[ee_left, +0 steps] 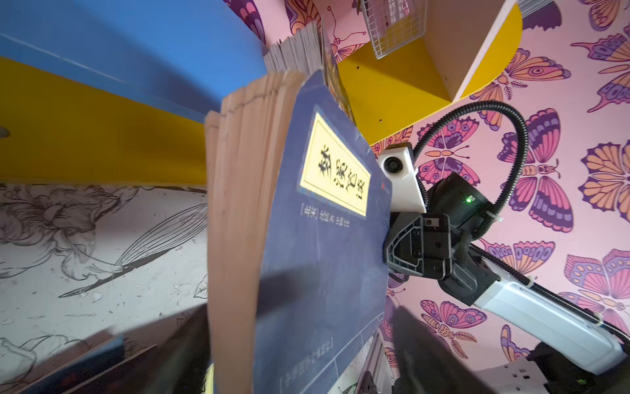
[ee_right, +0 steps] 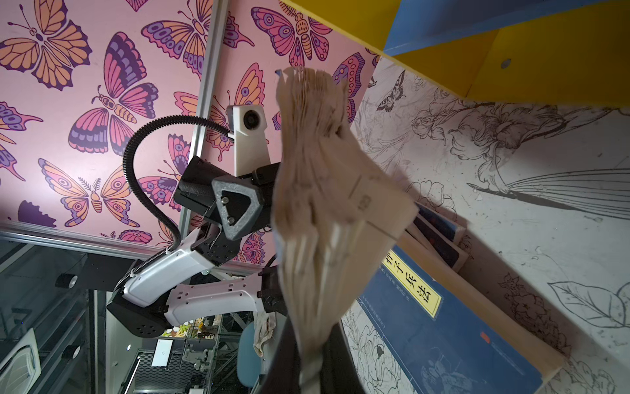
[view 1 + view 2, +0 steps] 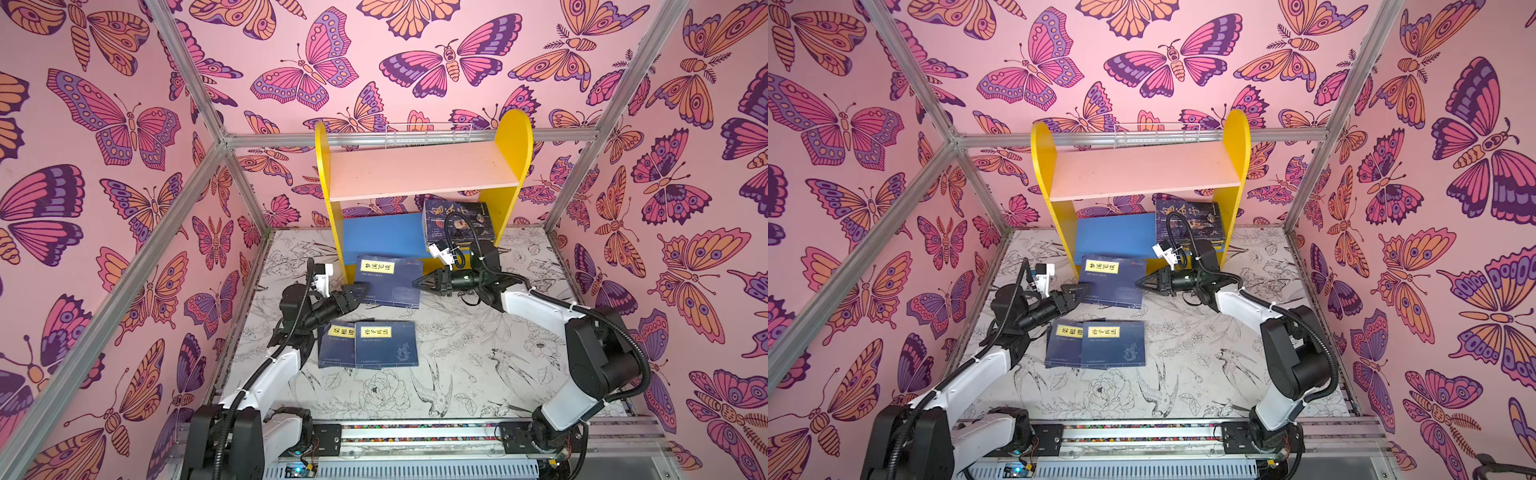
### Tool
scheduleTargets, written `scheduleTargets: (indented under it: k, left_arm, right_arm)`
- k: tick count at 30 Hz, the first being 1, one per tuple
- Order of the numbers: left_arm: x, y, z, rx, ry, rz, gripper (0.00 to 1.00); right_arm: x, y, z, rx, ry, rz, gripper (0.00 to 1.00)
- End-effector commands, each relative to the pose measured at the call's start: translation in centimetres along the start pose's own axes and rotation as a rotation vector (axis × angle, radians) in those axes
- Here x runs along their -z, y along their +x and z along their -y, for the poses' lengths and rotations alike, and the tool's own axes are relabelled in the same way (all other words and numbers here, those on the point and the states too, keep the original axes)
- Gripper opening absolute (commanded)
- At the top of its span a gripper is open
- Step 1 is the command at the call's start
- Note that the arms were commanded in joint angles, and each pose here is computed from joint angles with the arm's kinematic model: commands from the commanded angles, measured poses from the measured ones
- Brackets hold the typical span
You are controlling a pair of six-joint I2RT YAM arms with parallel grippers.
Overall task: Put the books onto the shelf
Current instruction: 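Grasp the upright dark blue book with the right gripper from the left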
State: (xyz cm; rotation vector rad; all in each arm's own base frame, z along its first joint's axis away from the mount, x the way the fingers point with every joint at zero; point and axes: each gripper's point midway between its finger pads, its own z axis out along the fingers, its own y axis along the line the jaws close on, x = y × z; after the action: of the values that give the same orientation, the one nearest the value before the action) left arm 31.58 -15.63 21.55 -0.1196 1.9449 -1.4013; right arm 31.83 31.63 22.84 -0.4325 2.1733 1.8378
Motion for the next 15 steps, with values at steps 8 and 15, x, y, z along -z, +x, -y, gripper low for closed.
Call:
scheduleTargets:
  k: [8, 15]
  left_arm:
    - [0.2, -1.1, 1.3, 0.091, 0.046, 0.033, 0.00]
    - [1.8, -4.1, 2.9, 0.034, 0.042, 0.218, 0.00]
  right_arm:
    - [0.4, -1.7, 1.8, 0.011, 0.103, 0.069, 0.11]
    - [1.4, -1.6, 2.5, -0.017, 0.136, 0.105, 0.45]
